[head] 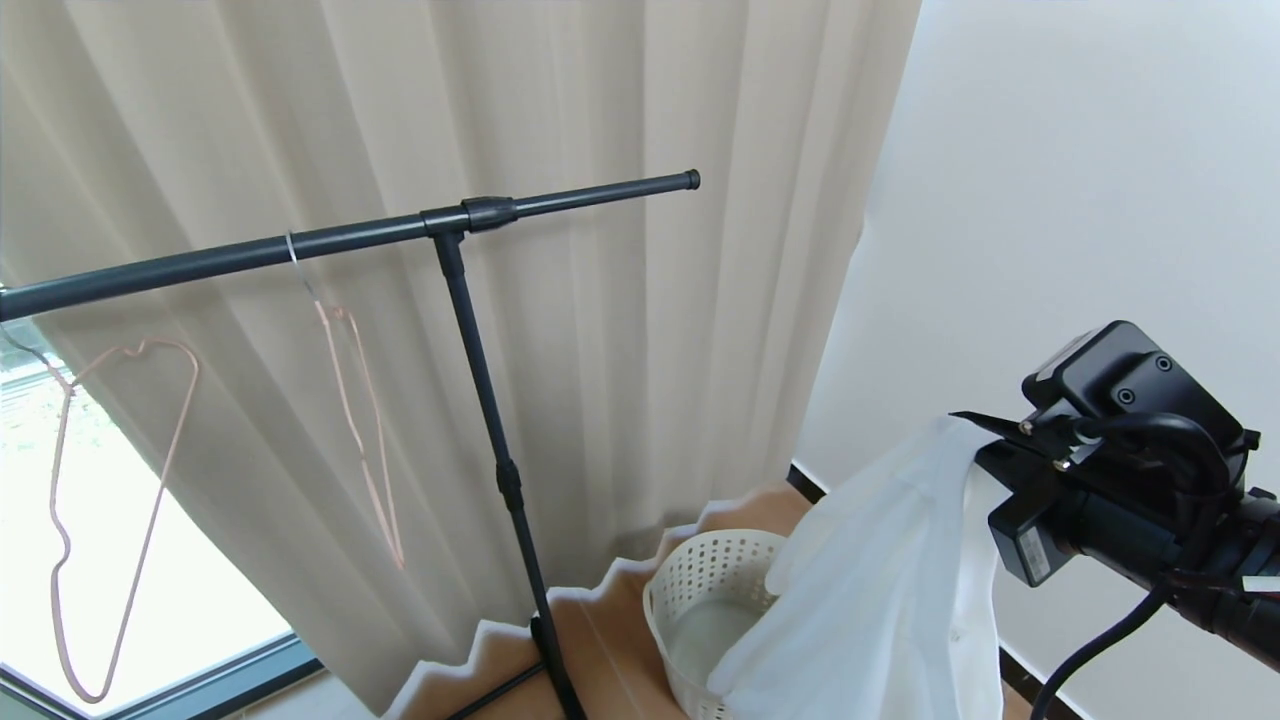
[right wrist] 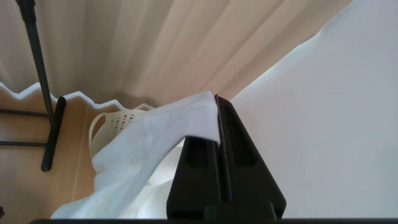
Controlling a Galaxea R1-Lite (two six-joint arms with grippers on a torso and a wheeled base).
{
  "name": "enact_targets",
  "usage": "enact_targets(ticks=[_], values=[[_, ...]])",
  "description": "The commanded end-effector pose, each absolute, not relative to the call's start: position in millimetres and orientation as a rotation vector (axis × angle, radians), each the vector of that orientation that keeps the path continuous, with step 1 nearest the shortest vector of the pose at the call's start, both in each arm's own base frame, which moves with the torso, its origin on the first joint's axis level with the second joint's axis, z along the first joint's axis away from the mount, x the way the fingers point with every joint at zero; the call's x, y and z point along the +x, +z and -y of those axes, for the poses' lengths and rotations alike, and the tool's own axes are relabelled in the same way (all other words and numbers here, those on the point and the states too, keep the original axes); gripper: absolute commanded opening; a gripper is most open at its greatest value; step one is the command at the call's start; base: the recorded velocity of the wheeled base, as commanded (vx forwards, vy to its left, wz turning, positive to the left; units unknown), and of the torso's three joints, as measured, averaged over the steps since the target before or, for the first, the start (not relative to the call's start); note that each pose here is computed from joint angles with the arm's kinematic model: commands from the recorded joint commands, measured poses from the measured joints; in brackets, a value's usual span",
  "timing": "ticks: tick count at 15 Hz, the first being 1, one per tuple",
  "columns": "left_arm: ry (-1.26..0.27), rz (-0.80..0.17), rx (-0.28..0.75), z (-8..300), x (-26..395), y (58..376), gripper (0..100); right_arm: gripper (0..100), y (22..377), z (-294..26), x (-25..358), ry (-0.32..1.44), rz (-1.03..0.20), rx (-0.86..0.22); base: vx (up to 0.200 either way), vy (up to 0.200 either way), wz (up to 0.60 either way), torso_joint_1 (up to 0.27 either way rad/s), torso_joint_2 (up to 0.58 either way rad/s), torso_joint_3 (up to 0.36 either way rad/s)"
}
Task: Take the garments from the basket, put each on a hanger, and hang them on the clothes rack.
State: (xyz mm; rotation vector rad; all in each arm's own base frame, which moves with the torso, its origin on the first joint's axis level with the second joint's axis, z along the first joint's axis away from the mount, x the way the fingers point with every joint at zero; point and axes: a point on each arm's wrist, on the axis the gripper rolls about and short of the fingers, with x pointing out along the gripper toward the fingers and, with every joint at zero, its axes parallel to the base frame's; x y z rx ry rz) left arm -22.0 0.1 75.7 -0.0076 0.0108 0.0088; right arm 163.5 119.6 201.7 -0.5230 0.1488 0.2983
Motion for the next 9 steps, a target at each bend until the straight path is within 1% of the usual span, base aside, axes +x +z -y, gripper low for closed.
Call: enact_targets(ticks=[1,7,9], values=[[0.009,-0.012,-0.009,-0.1,-21.9,75.8,100,0,201.6,-120.0,163.5,0.3,-0.149,-0.524,0.0,0.0,0.0,0.178,-0.4,-0.232],[0.009,-0.012,-0.008,-0.1,-21.9,75.8,100,0,201.9,-119.9,163.3,0.301,-0.148,-0.521,0.0,0.0,0.0,0.168,-0.37,-0.207],[0.009,-0.012,-0.008,-0.1,-21.9,75.8,100,0,201.6,-120.1,163.5,0.303,-0.149,-0.522,0.0,0.0,0.0,0.021,-0.05,-0.028]])
